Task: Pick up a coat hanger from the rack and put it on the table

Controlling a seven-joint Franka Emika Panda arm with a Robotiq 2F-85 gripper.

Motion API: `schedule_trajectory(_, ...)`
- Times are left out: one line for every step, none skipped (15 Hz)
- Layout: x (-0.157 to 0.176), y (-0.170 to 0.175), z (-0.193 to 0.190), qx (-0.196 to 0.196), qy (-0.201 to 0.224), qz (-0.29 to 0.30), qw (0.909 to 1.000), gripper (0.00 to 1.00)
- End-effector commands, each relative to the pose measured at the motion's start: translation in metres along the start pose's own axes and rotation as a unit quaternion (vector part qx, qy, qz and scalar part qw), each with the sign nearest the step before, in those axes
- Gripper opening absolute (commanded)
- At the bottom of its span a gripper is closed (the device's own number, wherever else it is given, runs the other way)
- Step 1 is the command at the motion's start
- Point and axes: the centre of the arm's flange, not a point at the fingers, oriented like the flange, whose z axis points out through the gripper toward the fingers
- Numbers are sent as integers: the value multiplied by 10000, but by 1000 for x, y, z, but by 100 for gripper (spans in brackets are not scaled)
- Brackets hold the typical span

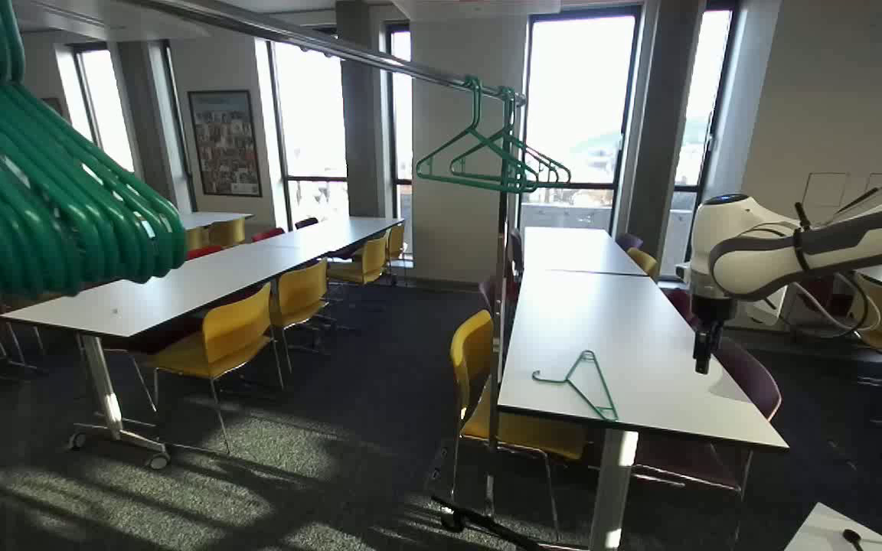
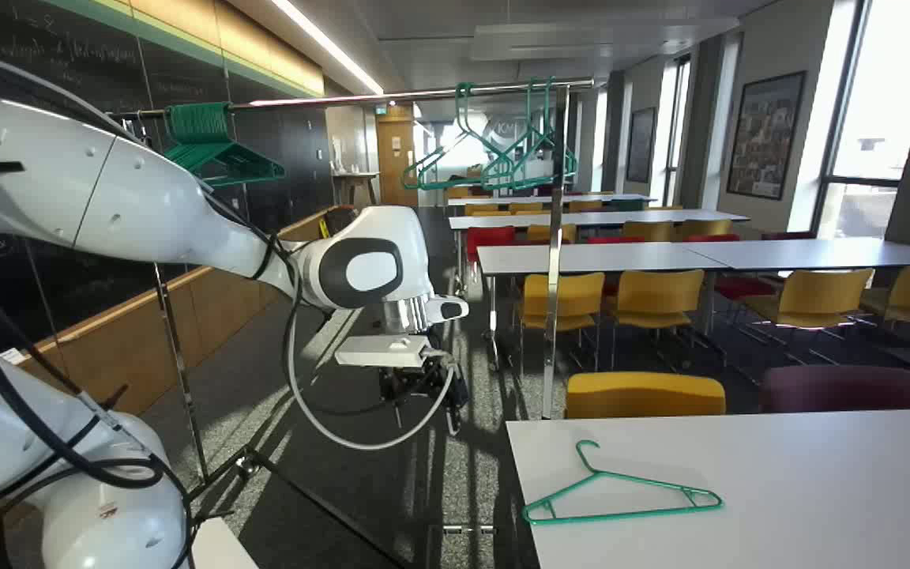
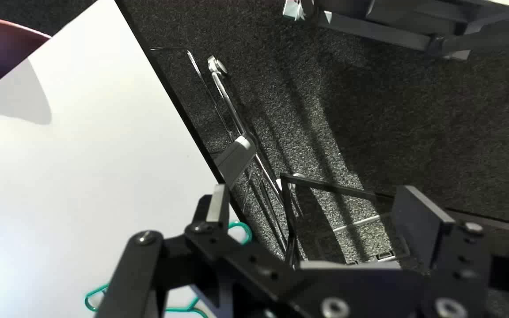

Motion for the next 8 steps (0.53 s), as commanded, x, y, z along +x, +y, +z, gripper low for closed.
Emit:
schedule_trajectory(0, 0, 0, 2, -6, 0, 10000, 100)
schedule_trajectory(0, 0, 1, 3, -7, 0, 10000, 100)
schedule_trajectory(0, 0, 1, 3, -7, 0, 10000, 100)
schedule_trajectory(7, -2, -8, -17, 180, -110, 9998, 100)
schedule_trajectory(12, -6, -17, -57, 379, -197, 9991, 100)
schedule_trajectory(21, -15, -35, -210, 740, -341, 9965, 100)
schedule_trajectory(29, -24, -53, -290, 933, -418, 9943, 100)
schedule_trajectory(35, -36, -74, -405, 1165, -524, 9910, 100)
